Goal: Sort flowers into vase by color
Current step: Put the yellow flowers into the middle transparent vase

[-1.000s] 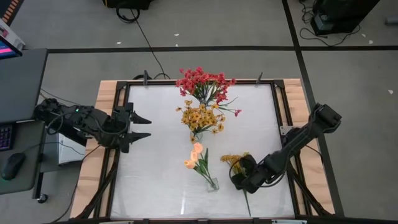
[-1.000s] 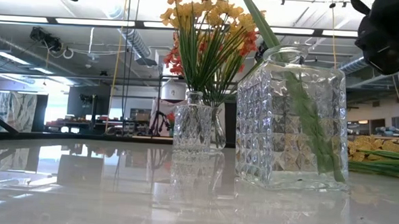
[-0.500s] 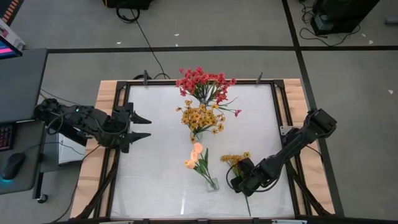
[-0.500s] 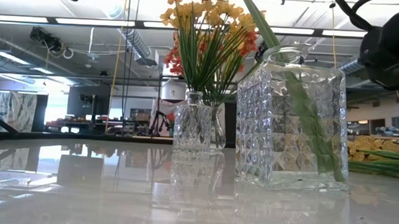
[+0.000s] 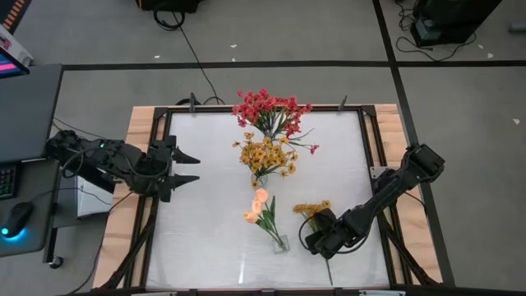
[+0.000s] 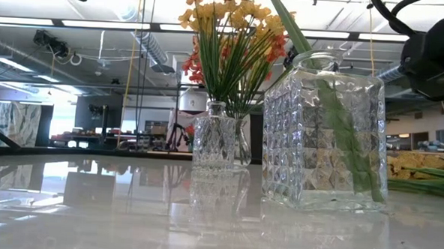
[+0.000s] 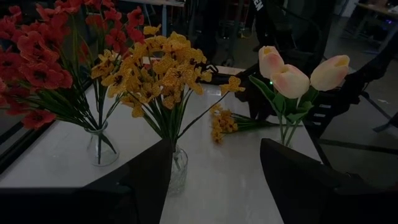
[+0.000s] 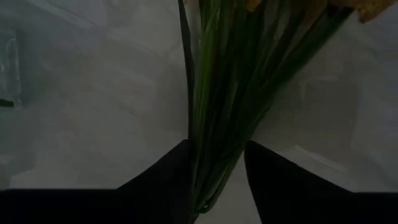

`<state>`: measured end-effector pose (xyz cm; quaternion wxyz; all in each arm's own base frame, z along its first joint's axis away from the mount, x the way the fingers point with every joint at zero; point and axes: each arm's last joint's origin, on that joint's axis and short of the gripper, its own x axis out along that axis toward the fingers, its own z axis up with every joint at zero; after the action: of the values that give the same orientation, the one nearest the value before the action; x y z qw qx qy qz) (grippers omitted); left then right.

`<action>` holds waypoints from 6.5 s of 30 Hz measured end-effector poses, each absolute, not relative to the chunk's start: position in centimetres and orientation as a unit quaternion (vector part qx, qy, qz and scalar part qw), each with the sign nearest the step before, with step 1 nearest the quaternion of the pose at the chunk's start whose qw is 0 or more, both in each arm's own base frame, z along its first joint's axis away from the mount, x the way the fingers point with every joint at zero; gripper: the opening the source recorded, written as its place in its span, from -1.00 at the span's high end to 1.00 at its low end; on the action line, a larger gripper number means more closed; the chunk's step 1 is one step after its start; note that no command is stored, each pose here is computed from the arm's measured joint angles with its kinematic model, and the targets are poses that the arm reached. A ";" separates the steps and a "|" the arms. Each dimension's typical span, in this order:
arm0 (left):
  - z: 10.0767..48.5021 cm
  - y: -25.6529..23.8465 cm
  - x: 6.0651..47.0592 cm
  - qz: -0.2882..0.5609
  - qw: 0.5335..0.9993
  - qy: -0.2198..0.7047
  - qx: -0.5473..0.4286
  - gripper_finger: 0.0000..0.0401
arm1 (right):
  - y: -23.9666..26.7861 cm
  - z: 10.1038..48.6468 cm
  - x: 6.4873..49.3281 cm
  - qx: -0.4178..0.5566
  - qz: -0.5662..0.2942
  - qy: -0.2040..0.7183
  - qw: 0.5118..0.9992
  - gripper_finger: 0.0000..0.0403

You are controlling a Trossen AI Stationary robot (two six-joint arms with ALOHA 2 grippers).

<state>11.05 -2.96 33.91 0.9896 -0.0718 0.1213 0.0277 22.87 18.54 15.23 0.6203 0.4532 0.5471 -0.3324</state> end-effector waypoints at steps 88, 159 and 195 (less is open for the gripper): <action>33.9 -3.0 11.0 0.028 0.990 0.121 -0.072 -0.24 | 17.4 24.0 18.2 0.282 -0.244 0.287 0.882 0.90; 33.9 -3.0 11.1 0.028 0.990 0.121 -0.072 -0.24 | 9.7 33.3 22.2 -0.156 0.198 -0.006 0.968 0.90; 33.9 -3.0 11.1 0.028 0.990 0.120 -0.072 -0.24 | 2.7 25.5 23.2 -0.102 0.161 -0.189 0.963 0.93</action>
<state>11.05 -2.96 33.94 0.9897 -0.0723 0.1201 0.0275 23.18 2.65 25.54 0.9632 -0.1021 -0.1891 0.1614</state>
